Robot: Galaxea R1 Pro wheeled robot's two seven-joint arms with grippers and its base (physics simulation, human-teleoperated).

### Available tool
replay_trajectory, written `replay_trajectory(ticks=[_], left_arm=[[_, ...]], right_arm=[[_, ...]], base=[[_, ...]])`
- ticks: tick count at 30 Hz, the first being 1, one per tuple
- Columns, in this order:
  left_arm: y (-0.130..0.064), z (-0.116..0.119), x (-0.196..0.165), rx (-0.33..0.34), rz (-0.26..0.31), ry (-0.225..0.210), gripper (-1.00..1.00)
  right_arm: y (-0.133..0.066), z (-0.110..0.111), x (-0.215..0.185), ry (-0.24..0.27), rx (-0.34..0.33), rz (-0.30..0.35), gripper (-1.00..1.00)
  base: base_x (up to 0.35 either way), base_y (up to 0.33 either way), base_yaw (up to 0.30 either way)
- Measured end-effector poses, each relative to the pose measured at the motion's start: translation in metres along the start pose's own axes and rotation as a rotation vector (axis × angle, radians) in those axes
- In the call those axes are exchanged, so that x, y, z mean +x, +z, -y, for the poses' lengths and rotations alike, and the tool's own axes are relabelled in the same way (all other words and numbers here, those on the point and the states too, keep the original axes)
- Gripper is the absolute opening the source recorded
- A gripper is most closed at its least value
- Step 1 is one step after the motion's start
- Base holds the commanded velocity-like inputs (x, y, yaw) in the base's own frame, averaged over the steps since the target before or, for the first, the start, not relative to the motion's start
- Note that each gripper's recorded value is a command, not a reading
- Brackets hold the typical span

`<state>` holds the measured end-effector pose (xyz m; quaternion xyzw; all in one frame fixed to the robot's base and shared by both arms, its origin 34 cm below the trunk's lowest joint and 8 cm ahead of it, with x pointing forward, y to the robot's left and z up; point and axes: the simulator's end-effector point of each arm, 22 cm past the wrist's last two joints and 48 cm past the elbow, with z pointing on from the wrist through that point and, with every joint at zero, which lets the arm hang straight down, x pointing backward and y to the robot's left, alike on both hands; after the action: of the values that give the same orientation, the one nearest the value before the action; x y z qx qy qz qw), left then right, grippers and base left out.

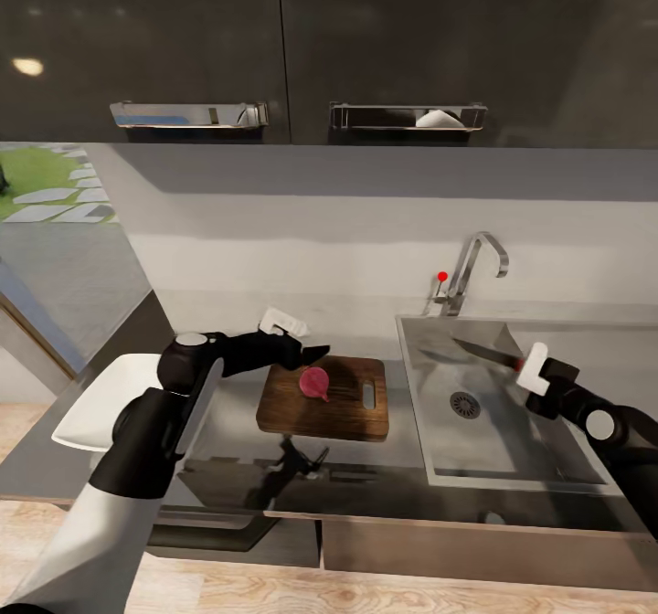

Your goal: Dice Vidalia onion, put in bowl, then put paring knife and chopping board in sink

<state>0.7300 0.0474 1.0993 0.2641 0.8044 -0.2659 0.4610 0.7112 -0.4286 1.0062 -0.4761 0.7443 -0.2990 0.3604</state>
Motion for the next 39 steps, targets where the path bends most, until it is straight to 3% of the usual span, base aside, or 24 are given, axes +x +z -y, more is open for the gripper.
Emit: replay_trajectory(ticks=[6,12,21,34,35,39], left_arm=[[0.001,0.003,-0.001,0.006,0.003,-0.002,1.00],[0.001,0.004,-0.002,0.008,0.003,-0.002,1.00],[0.001,0.004,-0.002,0.008,0.003,-0.001,1.00],[0.001,0.004,-0.002,0.008,0.003,-0.001,1.00],[0.001,0.004,-0.002,0.008,0.003,-0.001,1.00],[0.001,0.004,-0.002,0.008,0.003,-0.002,1.00]], right_arm=[[0.000,0.007,0.003,-0.057,0.032,-0.016,-1.00],[0.003,-0.007,-0.019,-0.052,0.030,0.020,-1.00],[0.007,-0.027,-0.052,-0.046,0.031,0.074,-1.00],[0.007,-0.033,-0.071,-0.078,0.060,0.111,-1.00],[-0.002,0.015,-0.076,-0.069,0.283,0.124,-1.00],[-0.004,0.017,-0.085,-0.079,0.300,0.165,-1.00]], base=[[0.000,0.000,0.000],[0.000,0.043,0.000],[0.000,0.263,0.000],[0.000,0.304,0.000],[0.000,0.259,0.000],[0.000,0.181,0.000]])
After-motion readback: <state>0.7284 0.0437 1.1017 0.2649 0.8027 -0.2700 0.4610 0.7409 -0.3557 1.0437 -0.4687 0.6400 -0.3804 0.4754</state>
